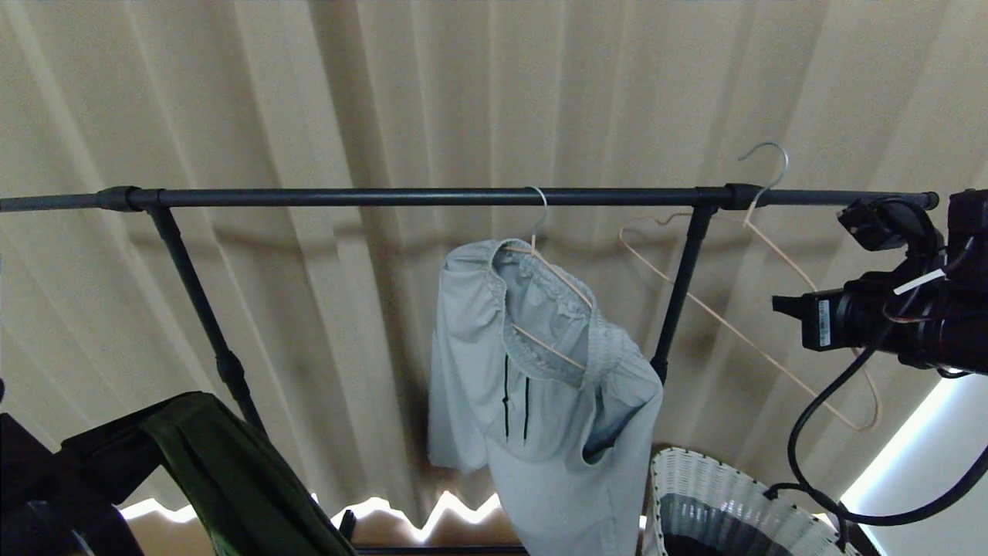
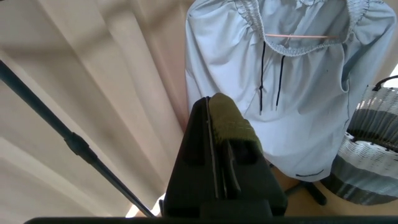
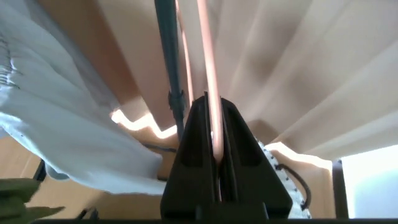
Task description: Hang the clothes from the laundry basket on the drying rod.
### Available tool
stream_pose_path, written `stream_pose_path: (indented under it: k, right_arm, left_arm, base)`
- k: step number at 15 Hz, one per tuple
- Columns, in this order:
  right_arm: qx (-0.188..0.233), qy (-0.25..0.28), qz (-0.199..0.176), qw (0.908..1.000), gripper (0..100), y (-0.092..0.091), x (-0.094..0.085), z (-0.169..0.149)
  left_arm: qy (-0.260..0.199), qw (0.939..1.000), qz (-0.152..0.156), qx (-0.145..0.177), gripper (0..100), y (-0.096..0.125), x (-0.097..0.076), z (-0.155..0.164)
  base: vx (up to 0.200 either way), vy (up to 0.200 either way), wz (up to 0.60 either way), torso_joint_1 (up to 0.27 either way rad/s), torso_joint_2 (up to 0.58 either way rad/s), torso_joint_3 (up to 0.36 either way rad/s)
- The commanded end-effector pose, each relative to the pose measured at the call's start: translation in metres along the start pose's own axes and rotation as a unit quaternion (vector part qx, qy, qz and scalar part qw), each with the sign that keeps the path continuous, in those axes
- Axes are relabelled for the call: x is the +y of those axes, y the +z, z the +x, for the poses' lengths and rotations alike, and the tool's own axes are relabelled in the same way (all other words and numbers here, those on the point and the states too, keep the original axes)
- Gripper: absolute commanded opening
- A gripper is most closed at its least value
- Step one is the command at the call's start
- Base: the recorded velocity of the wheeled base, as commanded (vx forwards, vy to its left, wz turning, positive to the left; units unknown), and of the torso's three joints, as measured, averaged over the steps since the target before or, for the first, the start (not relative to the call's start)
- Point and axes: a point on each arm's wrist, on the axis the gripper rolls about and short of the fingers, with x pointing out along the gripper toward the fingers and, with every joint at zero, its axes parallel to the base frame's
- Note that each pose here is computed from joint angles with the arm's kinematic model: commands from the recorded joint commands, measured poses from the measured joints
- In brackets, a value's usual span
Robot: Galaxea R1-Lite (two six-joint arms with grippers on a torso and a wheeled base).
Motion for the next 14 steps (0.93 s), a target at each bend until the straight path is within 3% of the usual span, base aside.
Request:
stream_pose_path:
  k: [1,3,13,14]
  right_arm:
    - [-0.005,-0.013,-0.001,0.9999,0,-0.009,-0.001,-0.013]
    - [-0.018,-0.039,0.000,0.9991,0,-0.010,-0.002,-0.027]
    - [-0.024,-0.042,-0.002,0.9988,0,-0.026,-0.003,-0.053]
    - [-0.024,-0.041,-0.002,0.9989,0,-0.026,-0.003,-0.053]
  left_arm:
    - [0.001,1.0000,0.000,-0.001,0,0.001,0.000,0.000]
    - [0.004,1.0000,0.007,0.001,0,0.000,0.001,0.000]
    - [0.002,1.0000,0.007,0.003,0,-0.001,0.000,0.000]
    - [0.002,1.0000,0.008,0.004,0,-0.002,0.000,0.000]
  base:
    - [0.000,0.000,0.00,0.000,0.00,0.000]
    - [-0.200,0.000,0.00,0.002,0.00,0.005]
    - [-0.200,0.000,0.00,0.001,0.00,0.002]
    - [0.000,0.000,0.00,0.000,0.00,0.000]
